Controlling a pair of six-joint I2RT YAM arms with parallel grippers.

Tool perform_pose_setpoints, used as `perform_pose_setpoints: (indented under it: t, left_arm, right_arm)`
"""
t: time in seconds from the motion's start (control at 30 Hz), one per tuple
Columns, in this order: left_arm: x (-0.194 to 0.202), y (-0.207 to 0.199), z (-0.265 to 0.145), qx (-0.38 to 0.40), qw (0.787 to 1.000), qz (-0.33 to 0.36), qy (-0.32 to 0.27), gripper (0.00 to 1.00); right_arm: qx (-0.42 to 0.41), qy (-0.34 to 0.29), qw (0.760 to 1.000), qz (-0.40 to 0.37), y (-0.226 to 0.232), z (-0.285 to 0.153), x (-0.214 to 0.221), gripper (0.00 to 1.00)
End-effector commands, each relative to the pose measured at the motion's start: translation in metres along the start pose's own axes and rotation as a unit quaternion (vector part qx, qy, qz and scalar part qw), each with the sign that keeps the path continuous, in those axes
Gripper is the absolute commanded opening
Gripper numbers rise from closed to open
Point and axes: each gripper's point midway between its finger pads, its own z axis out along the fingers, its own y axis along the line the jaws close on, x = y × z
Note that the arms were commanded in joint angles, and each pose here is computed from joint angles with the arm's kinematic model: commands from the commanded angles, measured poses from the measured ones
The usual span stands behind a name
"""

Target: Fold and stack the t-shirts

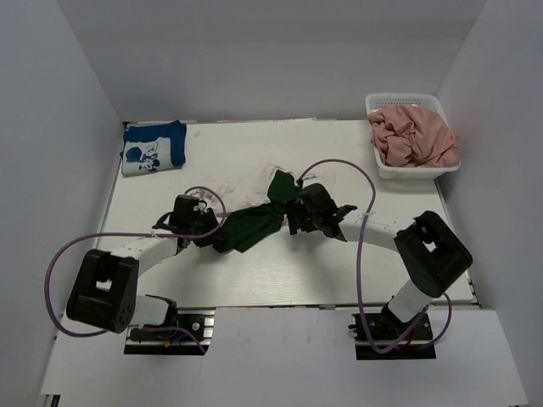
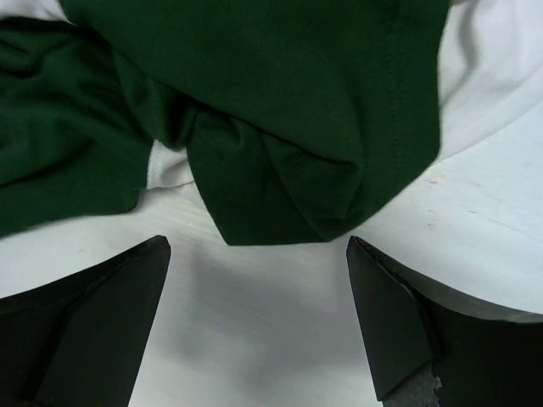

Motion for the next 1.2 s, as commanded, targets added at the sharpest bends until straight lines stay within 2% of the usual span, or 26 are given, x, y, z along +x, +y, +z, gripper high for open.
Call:
perform_pose_setpoints:
  t: [0.0,0.03,0.07,0.13,0.23,0.27,0.43,0.47,0.5,0.53,0.57,0.6,0.67,0.7,0.77,0.8,0.83,0.87,0.9,0.93,0.97,1.07,1.17]
  left_arm:
    - [-0.009,-0.001,0.013,-0.023,1.0,0.011,-0.001,0.39]
    - [-0.016,-0.003,0.014,-0.031,0.999,0.011,-0.001,0.25]
    - [-0.018,-0.004,0.014,-0.04,0.999,0.015,-0.001,0.0]
    - [-0.031,-0.009,0.012,-0.051,0.998,0.02,-0.017,0.0]
    - [-0.061,-0.034,-0.006,-0.015,0.997,0.03,-0.069,0.0]
    - [-0.068,-0.045,-0.012,-0.002,0.996,0.036,-0.082,0.0]
    - [-0.144,-0.088,-0.082,0.012,0.975,0.03,-0.221,0.0]
    - [-0.156,-0.096,-0.096,0.016,0.97,0.029,-0.242,0.0]
    - [-0.179,-0.109,-0.126,0.019,0.957,0.025,-0.287,0.0]
    - [-0.199,-0.126,-0.157,0.037,0.945,0.029,-0.325,0.0]
    - [-0.2,-0.125,-0.158,0.032,0.944,0.027,-0.328,0.0]
    - [-0.216,-0.138,-0.189,0.044,0.93,0.028,-0.365,0.0]
    - [-0.228,-0.154,-0.22,0.064,0.915,0.039,-0.396,0.0]
    - [-0.238,-0.167,-0.247,0.082,0.902,0.044,-0.422,0.0]
    - [-0.245,-0.186,-0.295,0.112,0.879,0.057,-0.459,0.0]
    - [-0.245,-0.196,-0.312,0.134,0.872,0.064,-0.467,0.0]
    - [-0.244,-0.203,-0.329,0.147,0.863,0.074,-0.478,0.0]
    - [-0.245,-0.216,-0.365,0.175,0.842,0.078,-0.505,0.0]
    - [-0.242,-0.223,-0.384,0.194,0.832,0.084,-0.514,0.0]
    - [-0.241,-0.227,-0.402,0.204,0.821,0.085,-0.527,0.0]
    - [-0.239,-0.233,-0.434,0.222,0.802,0.088,-0.548,0.0]
    - [-0.227,-0.234,-0.497,0.239,0.764,0.088,-0.593,0.0]
    - [-0.221,-0.227,-0.528,0.233,0.745,0.077,-0.62,0.0]
  right_arm:
    - [0.021,-0.036,0.999,0.03,0.005,0.017,-0.022,0.9]
    - [0.034,-0.029,0.998,0.047,0.002,0.024,-0.02,0.88]
    - [0.039,-0.024,0.997,0.057,0.0,0.027,-0.018,0.81]
    - [0.048,-0.037,0.995,0.076,0.0,0.035,-0.025,0.72]
    - [0.061,-0.05,0.992,0.094,-0.001,0.039,-0.036,0.04]
    - [0.081,-0.055,0.99,0.1,-0.007,0.036,-0.04,0.0]
    - [0.116,-0.141,0.978,0.096,-0.025,-0.023,-0.097,0.0]
    - [0.123,-0.176,0.972,0.098,-0.031,-0.057,-0.12,0.0]
    - [0.136,-0.188,0.969,0.091,-0.036,-0.071,-0.125,0.0]
    - [0.136,-0.227,0.959,0.104,-0.041,-0.109,-0.147,0.0]
    - [0.129,-0.244,0.955,0.11,-0.042,-0.123,-0.156,0.0]
    - [0.14,-0.252,0.951,0.107,-0.047,-0.136,-0.159,0.0]
    - [0.123,-0.315,0.934,0.119,-0.051,-0.196,-0.186,0.0]
    - [0.1,-0.326,0.934,0.103,-0.046,-0.209,-0.193,0.0]
    - [0.045,-0.403,0.909,0.094,-0.035,-0.279,-0.223,0.0]
    - [-0.008,-0.435,0.898,0.068,-0.021,-0.315,-0.236,0.0]
    - [-0.029,-0.443,0.895,0.05,-0.014,-0.33,-0.24,0.0]
    - [-0.042,-0.434,0.899,0.031,-0.01,-0.338,-0.238,0.0]
    - [-0.087,-0.472,0.877,0.014,0.003,-0.387,-0.257,0.0]
    - [-0.137,-0.474,0.87,-0.015,0.021,-0.404,-0.257,0.0]
    - [-0.175,-0.453,0.873,-0.044,0.035,-0.409,-0.247,0.0]
    - [-0.255,-0.49,0.828,-0.097,0.059,-0.486,-0.256,0.0]
    - [-0.245,-0.506,0.822,-0.089,0.053,-0.506,-0.262,0.0]
